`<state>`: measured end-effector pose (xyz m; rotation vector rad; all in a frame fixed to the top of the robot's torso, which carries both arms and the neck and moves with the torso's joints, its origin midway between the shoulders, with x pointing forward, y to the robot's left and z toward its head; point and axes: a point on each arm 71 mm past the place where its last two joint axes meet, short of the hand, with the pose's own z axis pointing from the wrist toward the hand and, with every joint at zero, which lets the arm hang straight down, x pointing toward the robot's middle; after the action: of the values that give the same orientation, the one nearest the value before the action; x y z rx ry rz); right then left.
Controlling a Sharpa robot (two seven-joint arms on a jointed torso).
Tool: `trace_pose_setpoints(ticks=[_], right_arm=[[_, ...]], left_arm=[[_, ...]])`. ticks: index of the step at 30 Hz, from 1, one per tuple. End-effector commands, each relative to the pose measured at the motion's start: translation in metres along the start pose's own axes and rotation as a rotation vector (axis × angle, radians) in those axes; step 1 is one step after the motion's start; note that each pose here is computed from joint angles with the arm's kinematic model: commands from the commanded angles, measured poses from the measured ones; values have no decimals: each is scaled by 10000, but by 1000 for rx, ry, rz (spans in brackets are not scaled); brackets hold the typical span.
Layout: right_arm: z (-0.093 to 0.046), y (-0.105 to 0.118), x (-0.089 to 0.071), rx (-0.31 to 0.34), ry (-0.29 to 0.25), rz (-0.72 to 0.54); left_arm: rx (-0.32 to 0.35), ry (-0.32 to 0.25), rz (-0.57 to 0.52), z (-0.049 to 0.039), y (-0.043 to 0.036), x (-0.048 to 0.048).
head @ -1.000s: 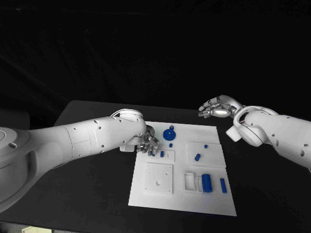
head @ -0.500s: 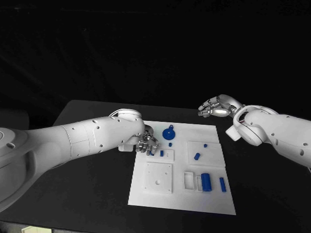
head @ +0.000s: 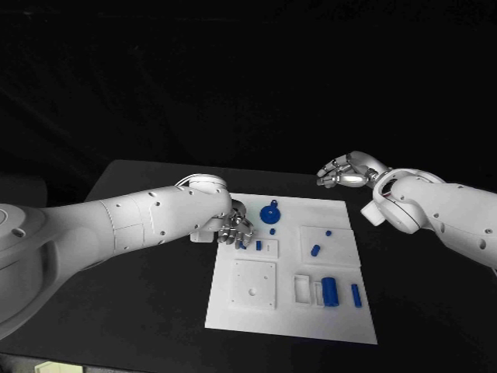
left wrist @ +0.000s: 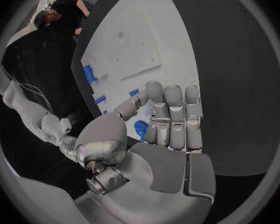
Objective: Assemble the parts on the task board
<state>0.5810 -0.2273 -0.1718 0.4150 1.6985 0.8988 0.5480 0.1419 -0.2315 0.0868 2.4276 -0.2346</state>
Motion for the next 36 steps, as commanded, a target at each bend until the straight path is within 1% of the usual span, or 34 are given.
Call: trace_pose_setpoints(ticks=[1, 6, 11, 16, 25, 31, 36], right_arm=[[-1, 9, 15, -11, 14, -1], [1, 15, 21, -12, 15, 0], [0, 16, 21, -13, 15, 0], [0, 16, 22, -13, 16, 0], [-2, 14, 20, -12, 16, 0], [-1, 16, 22, -13, 16, 0], [-2, 13, 19, -12, 16, 0]], left_arm=[[6, 18, -13, 30, -47, 51], [4, 23, -11, 46, -65, 54], [8, 30, -10, 67, -82, 84], [13, 33, -10, 67, -101, 97], [12, 37, -7, 62, -96, 108], [15, 35, -3, 57, -109, 117], [13, 28, -7, 57, -99, 111]])
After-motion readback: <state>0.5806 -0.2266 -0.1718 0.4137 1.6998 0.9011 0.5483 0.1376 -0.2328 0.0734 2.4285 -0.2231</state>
